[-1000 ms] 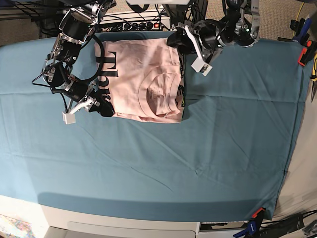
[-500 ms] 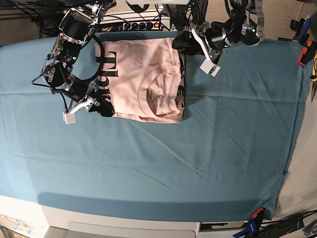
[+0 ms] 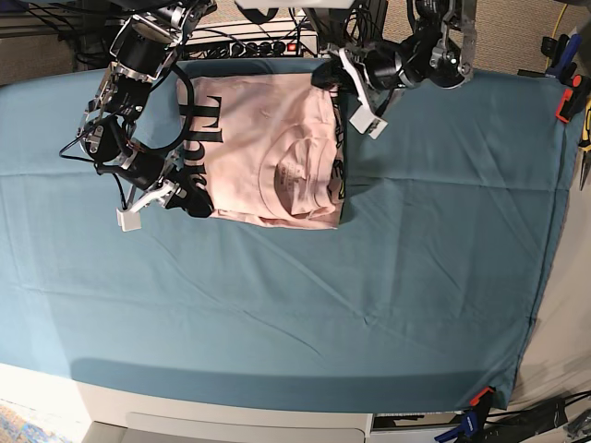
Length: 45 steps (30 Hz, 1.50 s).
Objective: Fold the T-shirt properly
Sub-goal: 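Grasp the shirt's printed end with the left gripper and fold it over, then tuck and press the shirt edges inward with both grippers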
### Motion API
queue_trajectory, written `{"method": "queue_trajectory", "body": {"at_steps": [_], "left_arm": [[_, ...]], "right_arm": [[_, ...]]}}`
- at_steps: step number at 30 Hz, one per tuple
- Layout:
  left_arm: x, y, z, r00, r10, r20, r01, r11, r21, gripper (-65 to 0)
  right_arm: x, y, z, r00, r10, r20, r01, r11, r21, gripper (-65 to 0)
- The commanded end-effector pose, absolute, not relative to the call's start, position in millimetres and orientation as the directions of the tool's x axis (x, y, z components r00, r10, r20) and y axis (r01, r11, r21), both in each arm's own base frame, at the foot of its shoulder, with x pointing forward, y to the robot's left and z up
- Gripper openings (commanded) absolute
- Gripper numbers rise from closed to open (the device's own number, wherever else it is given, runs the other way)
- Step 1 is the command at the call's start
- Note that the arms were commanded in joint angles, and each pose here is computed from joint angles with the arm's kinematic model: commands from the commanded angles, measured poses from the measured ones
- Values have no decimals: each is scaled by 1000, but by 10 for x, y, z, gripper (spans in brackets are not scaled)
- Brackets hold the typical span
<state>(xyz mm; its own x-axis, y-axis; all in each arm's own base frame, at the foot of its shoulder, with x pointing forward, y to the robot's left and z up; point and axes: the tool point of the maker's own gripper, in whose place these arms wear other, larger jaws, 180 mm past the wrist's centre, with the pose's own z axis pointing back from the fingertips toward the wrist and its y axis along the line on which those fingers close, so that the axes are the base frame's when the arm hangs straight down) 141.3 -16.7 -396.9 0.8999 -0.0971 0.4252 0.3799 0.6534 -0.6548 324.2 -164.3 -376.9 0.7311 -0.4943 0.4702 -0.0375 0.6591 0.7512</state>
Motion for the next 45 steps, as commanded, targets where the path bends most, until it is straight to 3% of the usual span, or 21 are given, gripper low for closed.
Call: {"method": "queue_trajectory", "body": {"at_steps": [1,4,11,14,21,28,45], "left_arm": [[1446,-156,-3956,894,-111,435,393,661,-639,-650],[1545,-122,-3953,881,-126,456,412,677,-610,-650],[1727,92,-3953,874,-103,475,394,721,-569,-650],[1787,226,-3952,870,-96,483,386,742,-548,-650],[2090,464,-3870,829,-120,547,419,781,-464,-650],[2392,489,-3792,796,-123,593,443,786,-431,-650],[3315,172,-3808,734,-333,593,585,753,-302,-650]], "right_arm": [[3345,-1696,-3617,698,-505,508,-70,658,750,-563],[3334,-1728,-3619,703,-496,510,-70,665,743,-650],[3286,-1801,-3629,725,-465,509,-70,685,725,-650],[3225,-1739,-3591,728,-472,497,-90,653,752,-650],[2951,-1616,-3519,716,-428,552,-140,687,713,-650],[2618,-1449,-3426,702,-383,601,-181,720,670,-650],[2357,-1100,-3514,700,-468,540,-138,653,745,-650]]}}
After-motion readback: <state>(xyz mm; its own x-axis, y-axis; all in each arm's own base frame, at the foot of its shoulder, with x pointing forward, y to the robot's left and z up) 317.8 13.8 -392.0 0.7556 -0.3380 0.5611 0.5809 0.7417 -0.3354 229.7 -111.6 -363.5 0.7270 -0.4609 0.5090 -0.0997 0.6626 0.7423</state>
